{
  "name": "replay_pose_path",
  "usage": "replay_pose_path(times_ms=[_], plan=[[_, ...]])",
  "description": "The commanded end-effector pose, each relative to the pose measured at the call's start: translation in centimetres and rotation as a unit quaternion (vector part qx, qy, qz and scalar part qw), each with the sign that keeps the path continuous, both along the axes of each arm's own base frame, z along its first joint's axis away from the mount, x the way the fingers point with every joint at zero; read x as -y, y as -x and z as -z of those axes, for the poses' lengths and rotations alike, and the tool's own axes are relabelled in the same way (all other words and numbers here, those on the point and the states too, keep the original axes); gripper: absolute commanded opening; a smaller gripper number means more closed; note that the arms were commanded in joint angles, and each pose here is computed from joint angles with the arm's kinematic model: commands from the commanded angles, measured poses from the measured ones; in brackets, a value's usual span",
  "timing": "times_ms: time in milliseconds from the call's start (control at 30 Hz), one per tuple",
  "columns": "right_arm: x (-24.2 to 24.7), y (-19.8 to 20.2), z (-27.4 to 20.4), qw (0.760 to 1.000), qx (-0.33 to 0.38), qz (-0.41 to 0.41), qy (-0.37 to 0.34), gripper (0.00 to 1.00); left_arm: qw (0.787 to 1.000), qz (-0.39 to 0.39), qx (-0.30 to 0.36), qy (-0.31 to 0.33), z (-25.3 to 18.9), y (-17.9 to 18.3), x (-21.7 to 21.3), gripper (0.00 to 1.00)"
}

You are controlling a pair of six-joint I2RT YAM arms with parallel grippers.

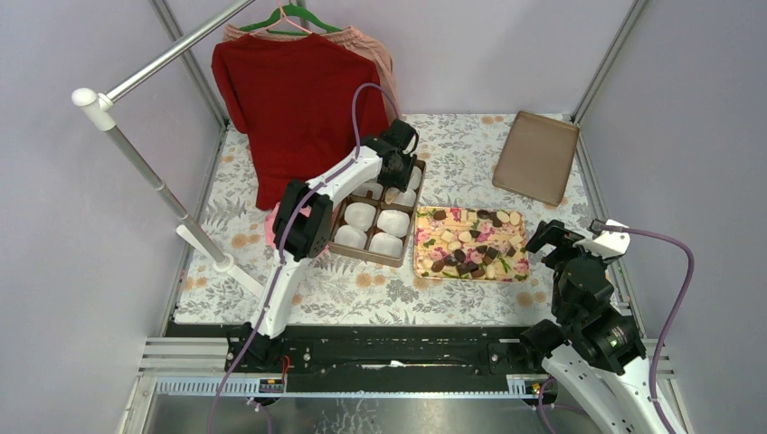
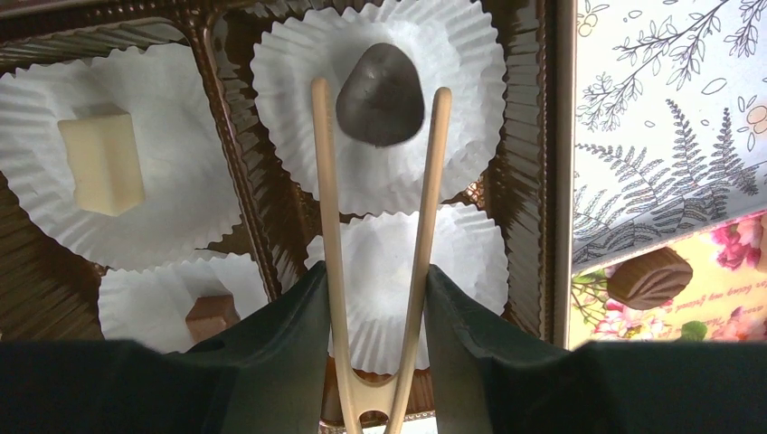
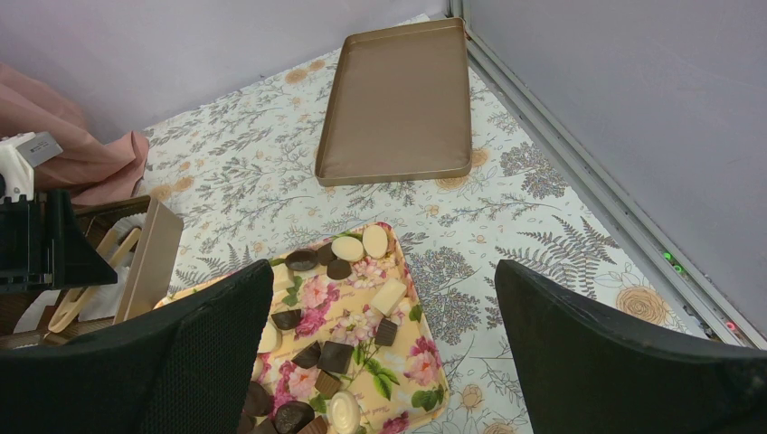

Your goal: Pack the chocolate

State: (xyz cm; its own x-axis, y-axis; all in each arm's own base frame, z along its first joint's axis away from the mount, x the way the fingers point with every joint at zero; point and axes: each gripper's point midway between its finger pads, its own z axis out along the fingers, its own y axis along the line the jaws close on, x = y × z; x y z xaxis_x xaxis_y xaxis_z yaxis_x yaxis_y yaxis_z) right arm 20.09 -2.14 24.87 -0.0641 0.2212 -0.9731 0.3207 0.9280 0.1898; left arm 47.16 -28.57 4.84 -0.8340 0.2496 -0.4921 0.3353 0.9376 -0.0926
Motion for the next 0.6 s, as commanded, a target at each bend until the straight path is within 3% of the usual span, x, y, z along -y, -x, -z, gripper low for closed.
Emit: replay_pose_path(times_ms=[0,267,567], plan=[[0.0,-0.1,-0.9,1.000,0.015,0.004,-0.005,1.00,0.999,0.000,0.029,0.021,-1.8,-1.2,0.4,0.46],[0.0,-0.1,-0.8,1.000,0.015,0.004,-0.006,1.00,0.999,-0.003,0.035,0.026,-3.1,-0.8,0.2,0.48],[0.0,-0.1,-0.8,1.000,0.015,0.002,-0.005,1.00,0.997,0.026,0.017,0.064,-5.9,2.6,1.3,0.48]])
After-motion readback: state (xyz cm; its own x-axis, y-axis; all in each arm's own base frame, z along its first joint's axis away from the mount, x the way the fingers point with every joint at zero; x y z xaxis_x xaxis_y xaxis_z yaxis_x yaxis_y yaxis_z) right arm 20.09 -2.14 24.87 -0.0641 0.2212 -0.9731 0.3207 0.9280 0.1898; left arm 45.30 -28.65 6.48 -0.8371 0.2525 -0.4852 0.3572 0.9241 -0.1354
